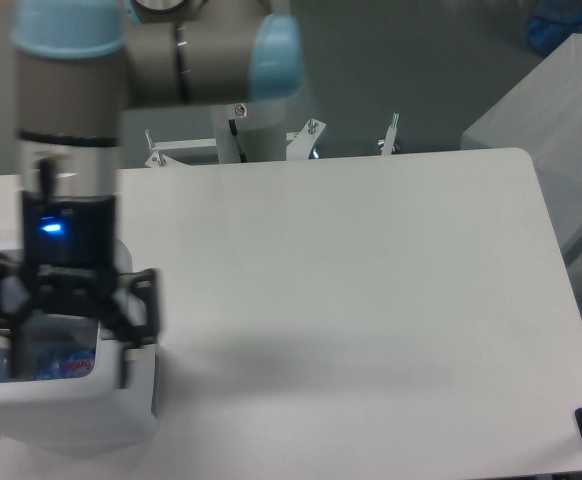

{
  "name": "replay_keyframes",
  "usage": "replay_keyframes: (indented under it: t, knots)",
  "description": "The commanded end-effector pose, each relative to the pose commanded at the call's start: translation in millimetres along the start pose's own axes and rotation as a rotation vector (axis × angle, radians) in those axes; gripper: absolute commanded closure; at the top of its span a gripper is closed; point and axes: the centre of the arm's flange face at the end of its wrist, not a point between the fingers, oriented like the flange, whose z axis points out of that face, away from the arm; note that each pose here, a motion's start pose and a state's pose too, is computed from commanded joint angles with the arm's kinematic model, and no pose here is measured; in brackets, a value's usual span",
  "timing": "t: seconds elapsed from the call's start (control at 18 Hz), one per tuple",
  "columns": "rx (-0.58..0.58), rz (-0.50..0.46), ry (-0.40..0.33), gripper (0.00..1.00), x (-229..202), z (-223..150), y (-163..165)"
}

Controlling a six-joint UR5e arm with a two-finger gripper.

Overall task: Place the trash in the trash can
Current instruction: 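Raise the open gripper up out of the bin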

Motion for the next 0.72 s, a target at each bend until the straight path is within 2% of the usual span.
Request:
replay_keyframes:
  t: [0.17,0.28,0.39,0.56,0.72]
  knots:
    - [-0.070,0.094,-0.090,0.00,-52,6,29]
    - [-0.107,0.103,-0.122,0.00,-82,11,45]
    - [-0.124,0.097,-0.134,0.00,-90,14,49]
    - [-0.147,0.100,-0.190,0.00,-97,13,53]
    - [-0.143,0.092,-0.206,0.00,-105,8,52]
